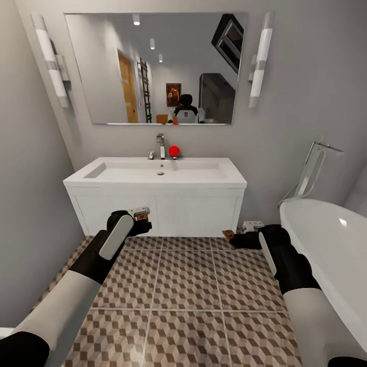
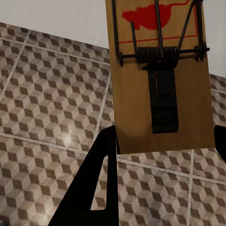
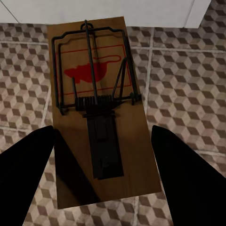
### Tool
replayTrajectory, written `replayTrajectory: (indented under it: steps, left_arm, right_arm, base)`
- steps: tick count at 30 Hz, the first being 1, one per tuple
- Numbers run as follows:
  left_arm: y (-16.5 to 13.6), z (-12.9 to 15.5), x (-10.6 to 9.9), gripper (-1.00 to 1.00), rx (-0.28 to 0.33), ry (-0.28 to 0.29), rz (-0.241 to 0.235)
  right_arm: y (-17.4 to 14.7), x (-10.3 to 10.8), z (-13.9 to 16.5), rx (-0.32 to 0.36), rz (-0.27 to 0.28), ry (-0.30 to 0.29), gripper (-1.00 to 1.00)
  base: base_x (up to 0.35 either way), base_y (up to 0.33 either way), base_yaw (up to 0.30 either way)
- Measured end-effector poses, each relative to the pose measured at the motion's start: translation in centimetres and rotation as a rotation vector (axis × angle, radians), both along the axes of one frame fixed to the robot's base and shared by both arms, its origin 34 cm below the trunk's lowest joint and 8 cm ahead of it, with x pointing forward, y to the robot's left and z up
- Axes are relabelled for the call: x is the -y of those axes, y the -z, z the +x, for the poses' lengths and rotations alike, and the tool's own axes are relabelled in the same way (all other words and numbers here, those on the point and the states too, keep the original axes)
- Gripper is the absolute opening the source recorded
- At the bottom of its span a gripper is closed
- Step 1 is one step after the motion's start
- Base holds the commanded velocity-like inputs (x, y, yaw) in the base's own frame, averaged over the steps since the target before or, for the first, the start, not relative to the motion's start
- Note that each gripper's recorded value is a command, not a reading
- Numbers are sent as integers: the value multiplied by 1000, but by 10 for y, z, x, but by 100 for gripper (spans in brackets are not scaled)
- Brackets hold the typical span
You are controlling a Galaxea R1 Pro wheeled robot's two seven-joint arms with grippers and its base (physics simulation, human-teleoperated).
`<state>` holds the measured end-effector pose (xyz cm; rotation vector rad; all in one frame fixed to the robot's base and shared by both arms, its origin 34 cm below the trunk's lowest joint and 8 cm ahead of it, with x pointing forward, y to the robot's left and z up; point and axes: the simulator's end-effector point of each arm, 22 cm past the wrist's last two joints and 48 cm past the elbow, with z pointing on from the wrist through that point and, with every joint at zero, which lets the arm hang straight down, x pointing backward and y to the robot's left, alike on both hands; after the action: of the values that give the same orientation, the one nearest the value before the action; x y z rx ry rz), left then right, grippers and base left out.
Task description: Take the four mousetraps from the cabinet in the bathroom and place them on the bathroom floor. Make sure all four end up on the same floor surface, and ensure that at least two of them are either under or directly next to the same bathroom sink.
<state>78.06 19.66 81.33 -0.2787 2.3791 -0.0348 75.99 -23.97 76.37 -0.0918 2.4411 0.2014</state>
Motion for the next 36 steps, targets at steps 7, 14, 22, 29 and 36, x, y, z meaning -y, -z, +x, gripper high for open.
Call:
replayTrajectory:
  steps: [7, 14, 22, 29, 36]
  left_arm:
    - [14, -2, 0, -100, -1, 1, -1]
    - [30, -4, 0, -100, -7, 0, -1]
    - [50, -8, -1, -100, -14, -1, 1]
    - [65, -10, 0, -100, -17, -1, 0]
    - [81, -13, -2, -100, -21, -3, 3]
  right_arm:
    - [14, 0, -2, -2, 1, 0, -100]
    - [28, 0, -4, -2, 2, 0, -100]
    - [44, 0, -7, -2, 1, 1, -100]
    - [65, 1, -11, -17, 0, 2, -100]
    - [82, 2, -12, -12, -2, 1, -100]
  base:
    - [0, 0, 0]
    - [0, 0, 0]
    - [0, 0, 0]
    - [0, 0, 0]
    - [0, 0, 0]
